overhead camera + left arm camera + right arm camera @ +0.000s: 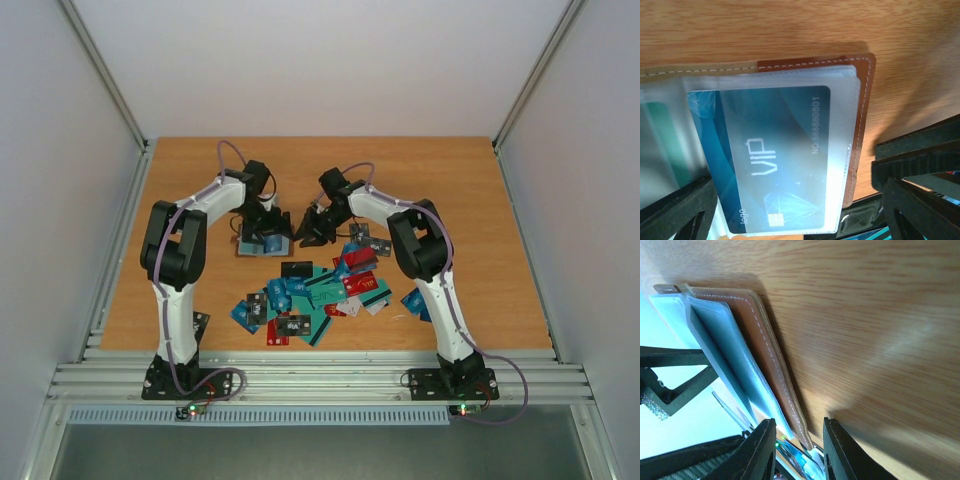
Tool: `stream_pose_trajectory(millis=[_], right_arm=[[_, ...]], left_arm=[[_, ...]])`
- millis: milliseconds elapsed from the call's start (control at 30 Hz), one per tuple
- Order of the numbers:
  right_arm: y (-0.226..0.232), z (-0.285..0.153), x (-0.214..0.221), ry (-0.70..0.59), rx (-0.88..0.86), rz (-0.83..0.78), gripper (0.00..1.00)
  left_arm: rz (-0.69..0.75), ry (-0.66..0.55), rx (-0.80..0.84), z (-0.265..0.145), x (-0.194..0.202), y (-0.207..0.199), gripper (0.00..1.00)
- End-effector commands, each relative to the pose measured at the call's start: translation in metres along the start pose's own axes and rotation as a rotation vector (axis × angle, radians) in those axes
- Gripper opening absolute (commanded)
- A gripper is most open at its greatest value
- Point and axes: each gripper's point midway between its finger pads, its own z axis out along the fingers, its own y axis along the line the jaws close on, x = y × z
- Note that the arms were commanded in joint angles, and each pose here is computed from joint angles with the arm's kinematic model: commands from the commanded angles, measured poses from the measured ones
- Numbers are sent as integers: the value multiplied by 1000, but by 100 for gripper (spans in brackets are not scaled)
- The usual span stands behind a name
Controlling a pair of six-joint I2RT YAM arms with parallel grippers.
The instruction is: Put the credit cards into the card holder
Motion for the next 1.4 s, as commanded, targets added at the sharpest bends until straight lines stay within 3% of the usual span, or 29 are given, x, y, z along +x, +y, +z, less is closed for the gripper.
stream_pose_trajectory(millis=[0, 567, 767, 933, 1133, 1367], right_arm=[[-22, 15, 3, 29, 65, 36, 28], [-29, -19, -11, -28, 66, 33, 28], [-29, -36, -5, -34, 37, 6, 29], [-23, -44, -4, -53, 38, -11, 29], [-16, -51, -7, -67, 31, -16, 30], [-13, -46, -8, -53, -22, 0, 35]], left_arm=[[-14, 10, 81, 13, -3, -13, 91], [41, -29, 365, -6, -9, -67, 88], [63, -93, 334, -35, -15, -68, 89], [75, -141, 192, -60, -19, -36, 89], [50, -171, -25, -72, -17, 33, 86], [25, -137, -54, -52, -13, 57, 61]])
